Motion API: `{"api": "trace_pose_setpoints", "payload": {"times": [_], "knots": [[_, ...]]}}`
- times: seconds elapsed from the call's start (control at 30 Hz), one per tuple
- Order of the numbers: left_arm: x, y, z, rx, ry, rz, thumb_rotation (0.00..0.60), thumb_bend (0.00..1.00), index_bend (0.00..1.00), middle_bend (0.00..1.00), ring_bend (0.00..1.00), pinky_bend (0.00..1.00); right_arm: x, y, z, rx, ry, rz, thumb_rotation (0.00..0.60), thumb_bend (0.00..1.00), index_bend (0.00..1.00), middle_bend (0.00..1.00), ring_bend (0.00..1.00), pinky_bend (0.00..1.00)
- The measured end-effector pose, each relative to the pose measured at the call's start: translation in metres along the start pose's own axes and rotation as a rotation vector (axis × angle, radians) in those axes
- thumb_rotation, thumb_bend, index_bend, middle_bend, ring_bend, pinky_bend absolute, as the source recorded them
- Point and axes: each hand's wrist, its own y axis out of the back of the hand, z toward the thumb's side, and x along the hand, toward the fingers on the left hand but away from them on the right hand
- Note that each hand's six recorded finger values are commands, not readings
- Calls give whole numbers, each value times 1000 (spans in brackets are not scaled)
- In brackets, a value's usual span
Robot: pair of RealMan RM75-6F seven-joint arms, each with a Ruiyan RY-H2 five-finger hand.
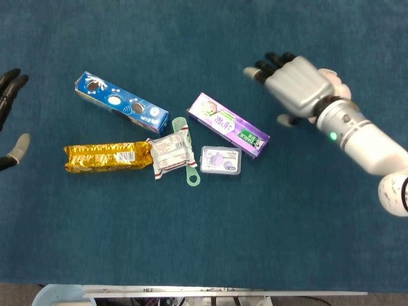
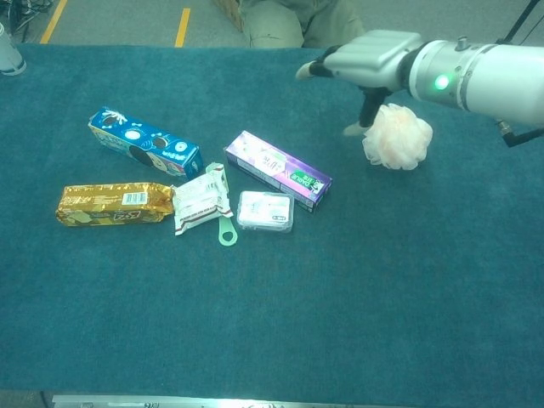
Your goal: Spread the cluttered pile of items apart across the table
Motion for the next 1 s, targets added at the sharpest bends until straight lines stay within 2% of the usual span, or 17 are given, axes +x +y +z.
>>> {"api": "trace_pose_setpoints", "payload": {"times": [0.17, 0.37, 0.77, 1.0], "knots": [[0, 1, 3, 1, -11, 2, 600, 368, 36, 71, 124, 359, 0, 7, 35, 35, 119, 10, 503, 233, 144, 210, 59, 142], [-1, 7, 4, 0, -10, 15, 600, 368, 36, 71, 124, 358, -12, 6, 66, 64, 187, 30, 499, 234, 156, 242, 61, 142], [-9, 10, -1, 1, 13, 19, 600, 368, 36, 71, 124, 357, -38, -12, 113, 158, 242, 83, 497, 234, 164, 266, 79, 143], [-11, 11, -4, -1, 24, 19, 600, 368, 36, 70, 124, 357, -47, -24, 120, 186, 237, 107, 496, 234, 165, 272, 85, 143]]}}
